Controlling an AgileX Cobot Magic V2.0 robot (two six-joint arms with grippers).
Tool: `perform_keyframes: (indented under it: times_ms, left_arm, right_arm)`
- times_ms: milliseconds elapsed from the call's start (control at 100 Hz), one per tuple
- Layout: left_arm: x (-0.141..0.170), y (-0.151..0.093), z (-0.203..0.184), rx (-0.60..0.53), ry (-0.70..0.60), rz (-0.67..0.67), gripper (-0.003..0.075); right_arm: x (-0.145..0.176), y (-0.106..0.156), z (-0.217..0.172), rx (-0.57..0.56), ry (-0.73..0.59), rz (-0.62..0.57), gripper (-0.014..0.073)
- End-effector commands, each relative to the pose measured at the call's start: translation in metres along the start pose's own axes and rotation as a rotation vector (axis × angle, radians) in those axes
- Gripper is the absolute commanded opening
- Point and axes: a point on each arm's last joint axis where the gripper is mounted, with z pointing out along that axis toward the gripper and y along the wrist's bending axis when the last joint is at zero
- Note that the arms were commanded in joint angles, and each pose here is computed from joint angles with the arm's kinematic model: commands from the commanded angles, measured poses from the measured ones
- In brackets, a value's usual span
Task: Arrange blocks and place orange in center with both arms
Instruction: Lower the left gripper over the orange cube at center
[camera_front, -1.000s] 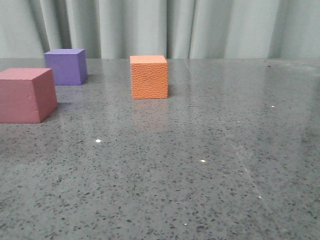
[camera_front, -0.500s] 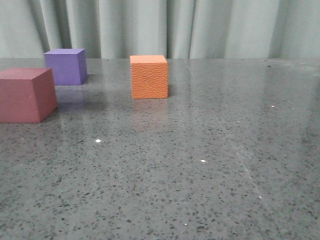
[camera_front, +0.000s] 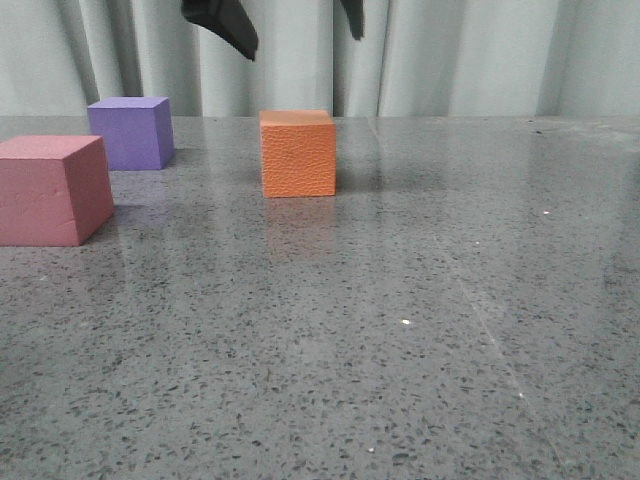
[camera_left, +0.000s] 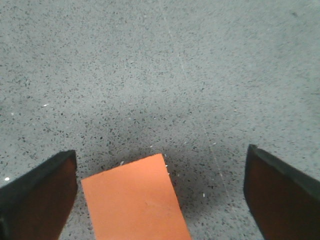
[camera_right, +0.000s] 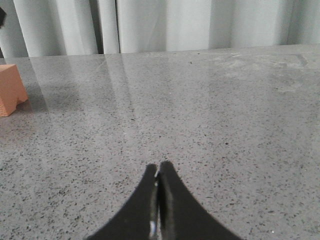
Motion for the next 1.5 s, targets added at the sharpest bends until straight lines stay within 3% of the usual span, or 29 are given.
perform_keyframes:
  times_ms: [0,300,730,1490]
  left_arm:
    - [-0.022,-0.01,-0.026,0.027,-0.1,0.0,0.0629]
    - [-0.025,-0.014,-0.021,0.044,-0.142,0.026,0.0629]
    - [-0.014,-0.005,-0.007,-0.07,-0.069,-0.057,0.0629]
    - [0.016,-0.009,0.034,-0.118,0.094,-0.092,0.0629]
  right_arm:
    - [-0.014,0.001,-0.003,-0.01,-0.125,-0.004,-0.0068]
    - [-0.014,0.001,-0.003,-0.01,-0.125,-0.004,-0.0068]
    - [-0.014,0.001,-0.003,-0.01,-0.125,-0.004,-0.0068]
    - [-0.014,0.001,-0.003,-0.01,-0.125,-0.004,-0.0068]
